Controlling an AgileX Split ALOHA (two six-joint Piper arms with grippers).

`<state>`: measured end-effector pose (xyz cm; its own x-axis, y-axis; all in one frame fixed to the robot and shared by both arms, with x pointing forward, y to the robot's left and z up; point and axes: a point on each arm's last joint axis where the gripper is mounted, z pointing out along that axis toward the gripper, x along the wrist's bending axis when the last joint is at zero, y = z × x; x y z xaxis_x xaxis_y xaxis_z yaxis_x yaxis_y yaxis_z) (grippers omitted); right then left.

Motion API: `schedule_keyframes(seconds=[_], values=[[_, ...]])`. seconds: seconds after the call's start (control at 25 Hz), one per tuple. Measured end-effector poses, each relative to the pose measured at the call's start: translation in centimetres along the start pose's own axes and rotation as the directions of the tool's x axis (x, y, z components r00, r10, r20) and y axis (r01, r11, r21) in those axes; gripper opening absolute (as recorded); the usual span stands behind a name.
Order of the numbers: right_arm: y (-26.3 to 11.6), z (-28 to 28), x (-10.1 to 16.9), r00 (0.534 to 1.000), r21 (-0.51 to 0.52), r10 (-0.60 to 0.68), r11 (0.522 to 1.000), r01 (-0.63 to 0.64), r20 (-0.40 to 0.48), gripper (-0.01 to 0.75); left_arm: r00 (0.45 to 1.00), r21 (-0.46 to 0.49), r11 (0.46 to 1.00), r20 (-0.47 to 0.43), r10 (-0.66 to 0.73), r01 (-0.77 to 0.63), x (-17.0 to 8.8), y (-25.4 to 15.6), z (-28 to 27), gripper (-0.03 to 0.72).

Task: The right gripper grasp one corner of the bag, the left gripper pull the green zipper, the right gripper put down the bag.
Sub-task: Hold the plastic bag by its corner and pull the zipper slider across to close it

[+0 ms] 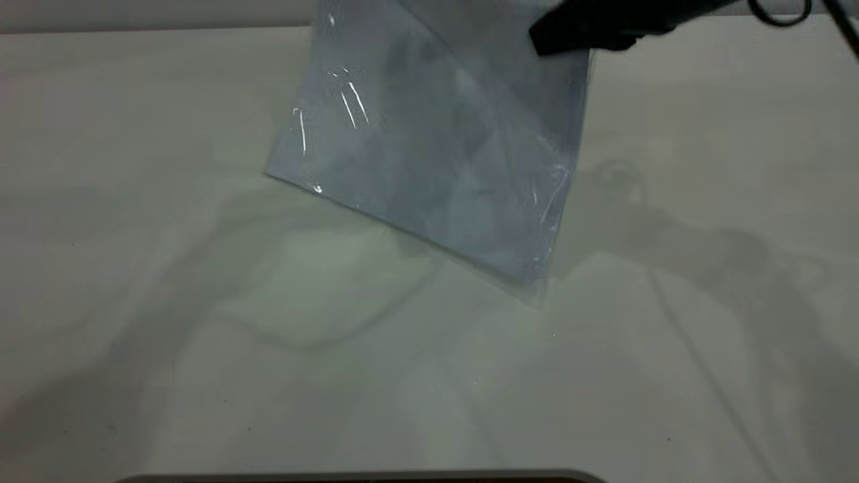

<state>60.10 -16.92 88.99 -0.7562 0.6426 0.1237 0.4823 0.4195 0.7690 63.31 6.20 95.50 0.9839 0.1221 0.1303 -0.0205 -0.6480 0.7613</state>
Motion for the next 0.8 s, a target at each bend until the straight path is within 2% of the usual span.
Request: schedule_keyframes(seconds=[0.2, 0.44, 0.64, 0.72, 0.8], values=[[-0.9, 0.8, -0.3, 0.999, 0.013, 0.054, 0.998, -0.054, 0.009, 0.035, 1.000, -0.016, 0.999, 0.004, 0.031, -0.031, 0.1, -0.7, 0.9, 0.587], [-0.9, 0.9, -0.2, 0.998, 0.009, 0.055, 0.998, -0.055, 0.000, 0.035, 0.999, -0.059, 0.997, 0.012, 0.053, -0.052, 0.0, -0.8, 1.4, 0.587], [-0.9, 0.9, -0.2, 0.998, 0.006, 0.056, 0.998, -0.055, -0.005, 0.035, 0.986, -0.070, 0.984, 0.032, 0.166, -0.164, -0.2, -0.7, 1.4, 0.587], [-0.9, 0.9, -0.2, 0.998, 0.006, 0.056, 0.998, -0.055, -0.005, 0.035, 0.981, -0.055, 0.980, 0.011, 0.192, -0.191, 0.0, -0.9, 1.4, 0.587], [-0.9, 0.9, -0.2, 0.998, 0.006, 0.056, 0.998, -0.055, -0.005, 0.035, 0.978, -0.014, 0.980, -0.063, 0.199, -0.200, 0.7, -1.0, 1.4, 0.587]])
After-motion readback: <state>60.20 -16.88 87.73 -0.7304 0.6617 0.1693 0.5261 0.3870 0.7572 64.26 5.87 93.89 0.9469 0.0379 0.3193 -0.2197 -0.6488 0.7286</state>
